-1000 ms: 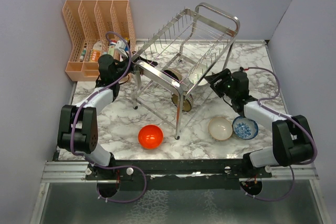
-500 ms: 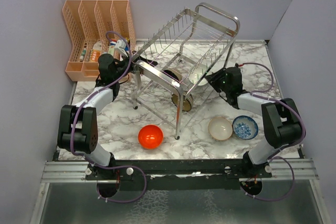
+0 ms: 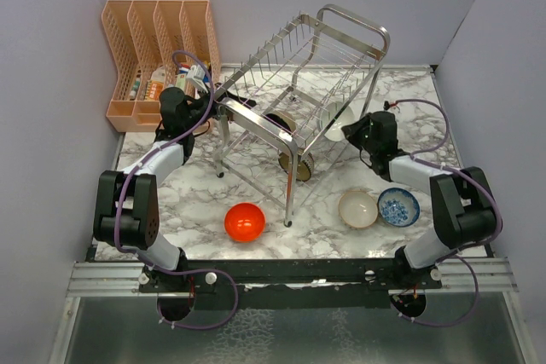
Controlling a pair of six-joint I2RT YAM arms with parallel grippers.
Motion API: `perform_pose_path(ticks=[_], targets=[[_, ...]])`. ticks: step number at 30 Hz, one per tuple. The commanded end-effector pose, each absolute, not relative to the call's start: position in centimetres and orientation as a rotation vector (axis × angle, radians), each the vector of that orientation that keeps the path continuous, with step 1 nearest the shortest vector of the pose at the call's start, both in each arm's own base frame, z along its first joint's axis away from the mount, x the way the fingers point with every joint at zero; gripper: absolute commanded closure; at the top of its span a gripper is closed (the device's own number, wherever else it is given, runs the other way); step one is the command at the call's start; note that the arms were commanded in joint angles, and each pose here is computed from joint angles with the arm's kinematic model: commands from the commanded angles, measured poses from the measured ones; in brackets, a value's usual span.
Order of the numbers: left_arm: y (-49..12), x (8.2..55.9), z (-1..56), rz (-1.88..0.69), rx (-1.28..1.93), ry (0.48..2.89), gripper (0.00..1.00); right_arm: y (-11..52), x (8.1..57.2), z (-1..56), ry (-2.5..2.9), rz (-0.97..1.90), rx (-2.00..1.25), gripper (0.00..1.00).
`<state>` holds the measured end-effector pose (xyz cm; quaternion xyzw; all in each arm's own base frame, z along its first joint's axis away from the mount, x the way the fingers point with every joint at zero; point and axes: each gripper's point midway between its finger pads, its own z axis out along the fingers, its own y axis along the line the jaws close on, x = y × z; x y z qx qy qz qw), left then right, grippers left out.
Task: Load the bowls into the dish rack
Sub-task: Adjust the bowl in the dish rack.
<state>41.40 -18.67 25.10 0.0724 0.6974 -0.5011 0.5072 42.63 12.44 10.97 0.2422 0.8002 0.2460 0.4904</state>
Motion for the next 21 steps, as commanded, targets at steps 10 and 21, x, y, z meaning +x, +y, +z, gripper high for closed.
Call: perform_pose_path(ticks=[10,21], targets=[[-18.4,41.4,25.9,-1.19,0.199,1.652,0.01,13.0,42.7,23.0,1.469,0.15,0.063,0.99],[-18.4,41.8,25.3,-1.183,0.189,1.667,0.01,10.0,42.7,25.5,1.236,-0.283,-0.071,0.99]])
